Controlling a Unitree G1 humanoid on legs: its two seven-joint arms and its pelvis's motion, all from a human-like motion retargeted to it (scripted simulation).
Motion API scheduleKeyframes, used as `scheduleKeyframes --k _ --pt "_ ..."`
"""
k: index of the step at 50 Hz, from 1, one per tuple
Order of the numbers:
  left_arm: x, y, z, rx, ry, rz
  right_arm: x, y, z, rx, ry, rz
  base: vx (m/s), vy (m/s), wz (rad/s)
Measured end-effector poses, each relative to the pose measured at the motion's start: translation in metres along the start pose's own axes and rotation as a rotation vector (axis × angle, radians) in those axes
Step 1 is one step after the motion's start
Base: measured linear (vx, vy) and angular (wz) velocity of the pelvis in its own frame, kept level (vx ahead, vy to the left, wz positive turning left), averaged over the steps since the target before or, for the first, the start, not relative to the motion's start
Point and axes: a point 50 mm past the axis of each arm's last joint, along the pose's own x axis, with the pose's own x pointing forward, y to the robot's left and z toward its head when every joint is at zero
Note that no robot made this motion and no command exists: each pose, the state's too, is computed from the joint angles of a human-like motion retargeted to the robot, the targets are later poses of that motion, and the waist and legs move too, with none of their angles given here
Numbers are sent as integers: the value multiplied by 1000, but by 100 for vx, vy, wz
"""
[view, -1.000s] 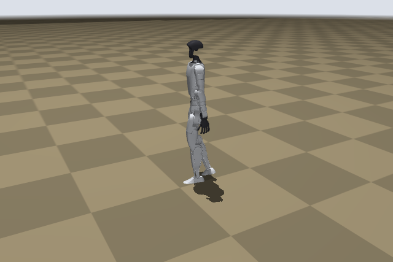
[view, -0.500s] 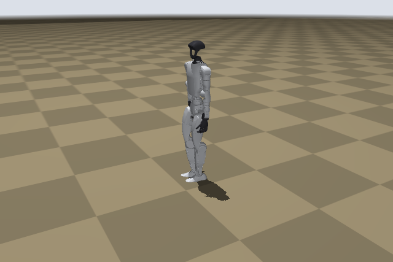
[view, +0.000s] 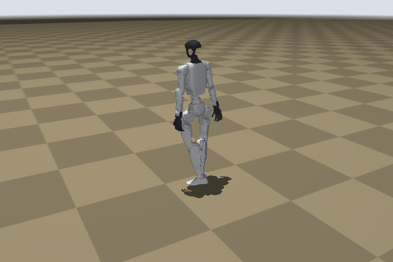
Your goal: Upper body actions
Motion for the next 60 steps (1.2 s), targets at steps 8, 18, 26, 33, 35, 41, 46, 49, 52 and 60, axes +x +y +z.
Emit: scheduleKeyframes --k 8,18,26,33,35,41,46,49,52,60 --pt "0 0 1 -81 -41 1 0 7 3 41 6 42 -36 3 -127" --pt "3 -32 21 -27 -98 -80 -1 1 19 8 -46 18 -19 -3 -146" --pt "2 -47 27 122 -162 -111 -2 -11 29 -7 -82 -5 8 0 -60" --pt "2 -40 40 138 -174 -103 -3 -5 46 67 -163 -7 8 -13 27" --pt "2 -39 42 113 -181 -95 -3 -3 45 52 -172 -3 18 -17 70" --pt "0 -35 61 80 -218 -84 -2 3 38 -8 -134 16 10 -20 215" --pt "-2 -34 77 131 -272 -75 -1 6 28 0 -106 30 12 -25 297" --pt "-3 -35 84 144 -294 -78 -1 2 26 -20 -99 15 -3 -21 243" --pt "-5 -37 96 131 -326 -83 -2 -5 35 -51 -122 -8 -14 -19 176" --pt "-1 -33 75 76 -277 -27 -4 -28 44 -85 -175 -119 19 -6 315"
